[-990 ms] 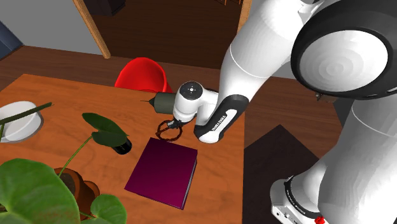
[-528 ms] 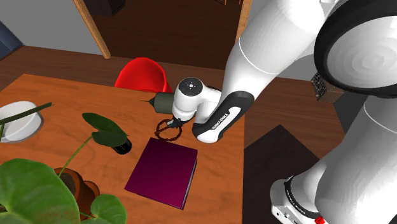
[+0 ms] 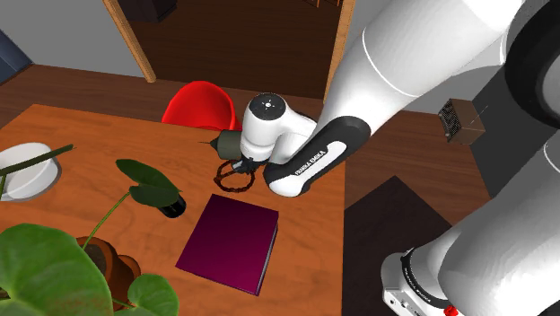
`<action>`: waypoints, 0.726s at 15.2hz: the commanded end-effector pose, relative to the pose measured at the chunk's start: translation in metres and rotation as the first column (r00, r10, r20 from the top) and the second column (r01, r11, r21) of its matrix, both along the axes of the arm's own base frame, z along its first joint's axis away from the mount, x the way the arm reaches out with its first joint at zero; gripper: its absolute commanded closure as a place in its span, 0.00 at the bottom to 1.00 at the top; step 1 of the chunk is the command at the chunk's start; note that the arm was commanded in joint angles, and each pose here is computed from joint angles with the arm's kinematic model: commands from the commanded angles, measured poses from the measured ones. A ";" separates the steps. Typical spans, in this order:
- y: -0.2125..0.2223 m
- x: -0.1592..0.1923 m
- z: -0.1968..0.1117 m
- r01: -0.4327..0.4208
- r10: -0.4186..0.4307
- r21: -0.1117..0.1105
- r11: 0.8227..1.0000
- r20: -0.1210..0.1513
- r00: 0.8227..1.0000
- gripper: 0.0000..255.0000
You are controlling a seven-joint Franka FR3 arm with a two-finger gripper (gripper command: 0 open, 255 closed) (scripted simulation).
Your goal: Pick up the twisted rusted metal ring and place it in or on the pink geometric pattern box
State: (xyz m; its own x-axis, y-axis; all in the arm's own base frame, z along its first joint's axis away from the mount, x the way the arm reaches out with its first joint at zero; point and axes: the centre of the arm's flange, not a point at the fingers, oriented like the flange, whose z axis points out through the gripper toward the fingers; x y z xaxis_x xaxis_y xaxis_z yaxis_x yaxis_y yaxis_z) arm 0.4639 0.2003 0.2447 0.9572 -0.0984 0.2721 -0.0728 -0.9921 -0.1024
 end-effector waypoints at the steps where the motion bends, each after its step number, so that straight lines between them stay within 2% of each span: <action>1: -0.001 0.000 0.011 0.000 0.000 0.000 1.000 0.000 1.000 1.00; 11: -0.001 0.000 0.063 0.000 0.000 0.000 1.000 0.000 1.000 1.00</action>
State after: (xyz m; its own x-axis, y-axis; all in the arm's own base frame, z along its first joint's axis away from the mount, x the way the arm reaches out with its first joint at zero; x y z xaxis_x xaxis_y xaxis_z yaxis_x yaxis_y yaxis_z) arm 0.4628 0.1989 0.3028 0.9572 -0.0984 0.2721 -0.0729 -0.9921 -0.1021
